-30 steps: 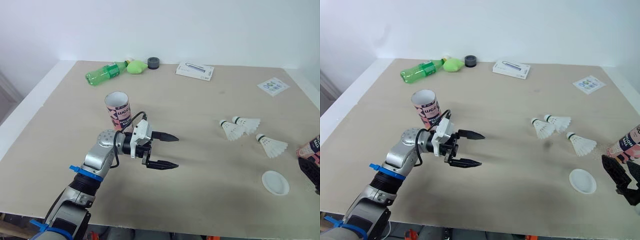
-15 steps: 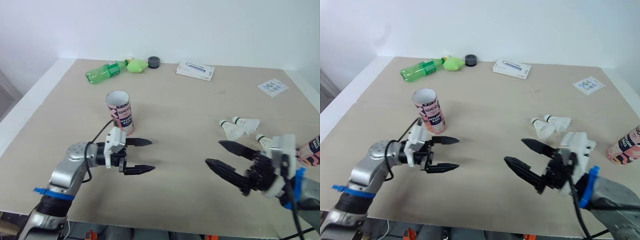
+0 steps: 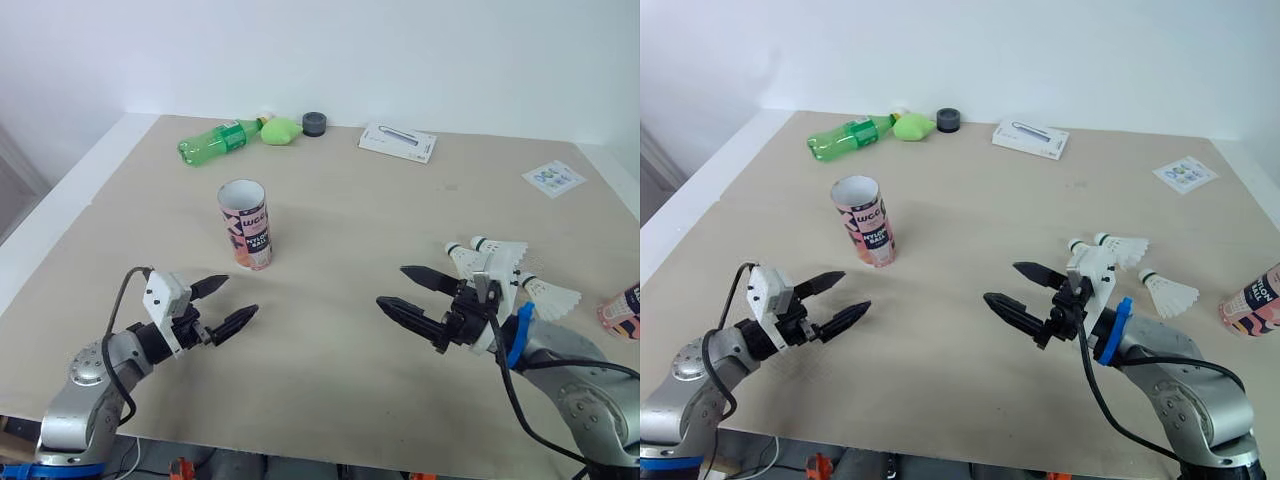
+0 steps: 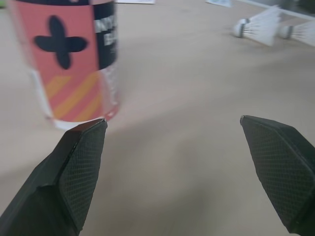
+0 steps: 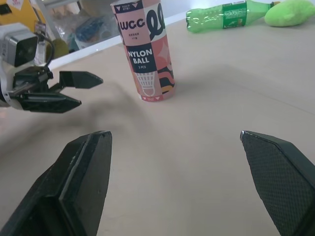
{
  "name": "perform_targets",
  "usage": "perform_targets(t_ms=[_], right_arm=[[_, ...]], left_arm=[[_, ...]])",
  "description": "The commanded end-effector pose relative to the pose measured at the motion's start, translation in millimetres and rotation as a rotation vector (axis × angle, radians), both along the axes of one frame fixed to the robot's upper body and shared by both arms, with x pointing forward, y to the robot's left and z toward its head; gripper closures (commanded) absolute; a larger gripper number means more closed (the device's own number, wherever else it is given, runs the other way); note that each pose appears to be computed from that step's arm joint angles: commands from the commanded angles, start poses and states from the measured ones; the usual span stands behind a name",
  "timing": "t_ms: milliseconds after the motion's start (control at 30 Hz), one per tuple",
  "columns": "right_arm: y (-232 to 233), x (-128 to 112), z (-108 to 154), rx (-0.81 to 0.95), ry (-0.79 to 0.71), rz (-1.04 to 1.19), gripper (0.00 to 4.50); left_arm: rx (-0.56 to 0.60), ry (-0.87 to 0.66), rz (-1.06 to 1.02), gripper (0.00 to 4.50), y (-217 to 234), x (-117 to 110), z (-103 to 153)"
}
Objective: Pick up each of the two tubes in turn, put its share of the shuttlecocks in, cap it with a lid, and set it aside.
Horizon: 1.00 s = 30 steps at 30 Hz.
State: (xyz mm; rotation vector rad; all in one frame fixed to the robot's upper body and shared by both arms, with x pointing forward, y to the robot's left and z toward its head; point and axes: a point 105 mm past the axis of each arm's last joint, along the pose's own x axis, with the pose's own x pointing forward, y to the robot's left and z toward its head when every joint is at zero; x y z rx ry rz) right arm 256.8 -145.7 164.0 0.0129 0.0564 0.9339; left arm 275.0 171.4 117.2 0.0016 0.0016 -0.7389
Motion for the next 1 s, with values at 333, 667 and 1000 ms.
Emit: perform_targets(t_ms=[333, 667, 1000], right_arm=[[-3, -6, 3, -0.023, -0.041, -0.027, 0.04], [-9, -17, 3, -0.035, -0.040, -0.090, 0.04], [-13, -23, 3, -0.048, -0.037, -0.132, 0.04]], left_arm=[[-0.004, -0.007, 0.128, 0.00, 13, 46, -1], [0.003, -0.023, 0.046, 0.00, -5, 71, 10], [0.013, -0.074, 0.008, 0.00, -23, 98, 25]])
